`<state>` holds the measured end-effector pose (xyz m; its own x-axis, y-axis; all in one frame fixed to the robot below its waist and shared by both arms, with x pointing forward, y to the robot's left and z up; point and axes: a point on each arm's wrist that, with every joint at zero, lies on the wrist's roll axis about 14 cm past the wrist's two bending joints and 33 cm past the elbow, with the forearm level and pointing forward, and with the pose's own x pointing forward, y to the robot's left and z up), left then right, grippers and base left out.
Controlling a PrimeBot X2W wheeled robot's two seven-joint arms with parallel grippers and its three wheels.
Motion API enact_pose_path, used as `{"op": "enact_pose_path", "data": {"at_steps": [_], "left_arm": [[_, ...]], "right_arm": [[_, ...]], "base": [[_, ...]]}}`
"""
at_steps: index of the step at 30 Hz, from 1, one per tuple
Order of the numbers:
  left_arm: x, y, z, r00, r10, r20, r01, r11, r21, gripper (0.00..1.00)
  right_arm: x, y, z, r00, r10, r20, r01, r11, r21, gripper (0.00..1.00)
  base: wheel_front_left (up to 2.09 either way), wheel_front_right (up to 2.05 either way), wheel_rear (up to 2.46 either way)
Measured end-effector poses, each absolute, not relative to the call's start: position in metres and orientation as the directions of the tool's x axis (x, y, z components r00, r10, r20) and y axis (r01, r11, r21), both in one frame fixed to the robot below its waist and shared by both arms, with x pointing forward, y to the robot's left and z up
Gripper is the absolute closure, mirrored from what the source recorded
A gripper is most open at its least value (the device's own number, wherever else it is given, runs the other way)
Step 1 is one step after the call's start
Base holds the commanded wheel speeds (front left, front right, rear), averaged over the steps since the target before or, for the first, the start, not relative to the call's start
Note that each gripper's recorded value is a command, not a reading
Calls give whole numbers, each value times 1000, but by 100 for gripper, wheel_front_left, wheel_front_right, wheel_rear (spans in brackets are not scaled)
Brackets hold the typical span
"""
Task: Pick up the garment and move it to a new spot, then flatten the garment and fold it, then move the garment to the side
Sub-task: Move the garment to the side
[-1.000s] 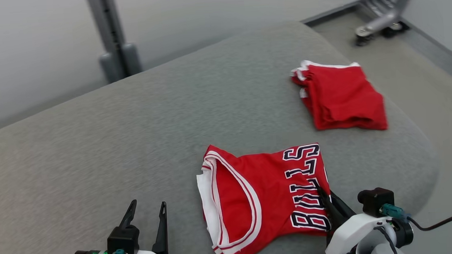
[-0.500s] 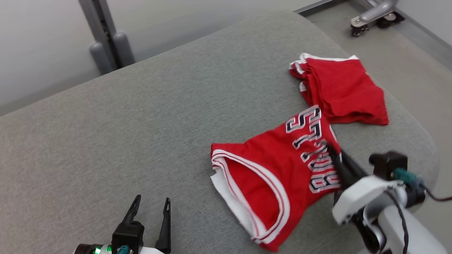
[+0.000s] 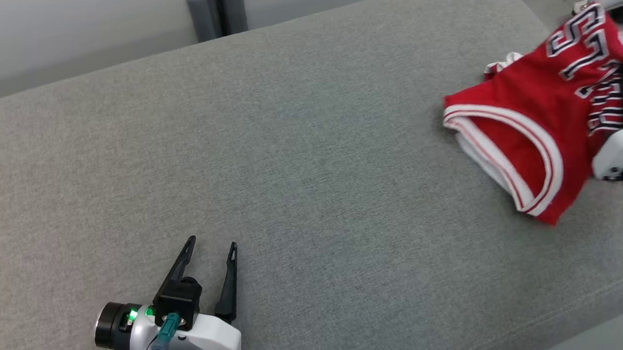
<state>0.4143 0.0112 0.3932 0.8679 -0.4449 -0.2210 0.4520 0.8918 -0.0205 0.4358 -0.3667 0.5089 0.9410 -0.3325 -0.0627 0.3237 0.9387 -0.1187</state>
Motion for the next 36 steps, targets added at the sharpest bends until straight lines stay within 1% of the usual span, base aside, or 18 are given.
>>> {"op": "enact_pose_path", "data": {"at_steps": [4,7,8,9,10,11,13,16,19,23,29,36], "left_arm": [[418,21,389,877,-423,-229,432,902,-15,0],[421,28,385,882,-409,-235,418,908,-10,0],[422,30,384,883,-404,-237,415,910,-5,0],[423,32,383,885,-400,-238,412,911,-1,0],[424,35,382,887,-394,-241,407,914,2,0],[424,38,381,888,-389,-244,402,916,4,0],[425,41,380,892,-380,-246,393,919,6,0],[426,44,384,898,-371,-237,384,923,11,0],[427,48,390,908,-354,-223,366,931,12,0],[427,54,401,924,-326,-201,334,942,9,0],[417,76,413,949,-255,-183,262,965,11,0],[398,109,427,975,-154,-159,159,987,21,0]], "right_arm": [[430,-409,502,899,-427,-98,406,895,-184,100],[425,-429,491,869,-475,-139,439,869,-229,100],[422,-434,485,855,-494,-160,452,859,-238,95],[419,-439,478,841,-511,-178,465,851,-244,64],[416,-443,474,829,-524,-194,473,843,-256,27],[415,-446,471,819,-538,-200,487,836,-254,0],[416,-450,471,808,-556,-198,504,824,-257,0],[424,-437,470,817,-544,-192,496,833,-245,0],[443,-419,489,852,-509,-125,476,851,-222,0],[466,-375,511,912,-409,-39,396,899,-185,0],[465,-309,512,967,-255,14,255,959,-120,0],[439,-249,494,993,-120,-1,119,992,-29,0]], "base": [[0,0,0],[0,0,0],[0,0,0],[0,0,0],[0,0,0],[0,0,0],[0,0,0],[0,0,0],[0,0,0],[0,0,0],[0,0,0],[0,0,0]]}}
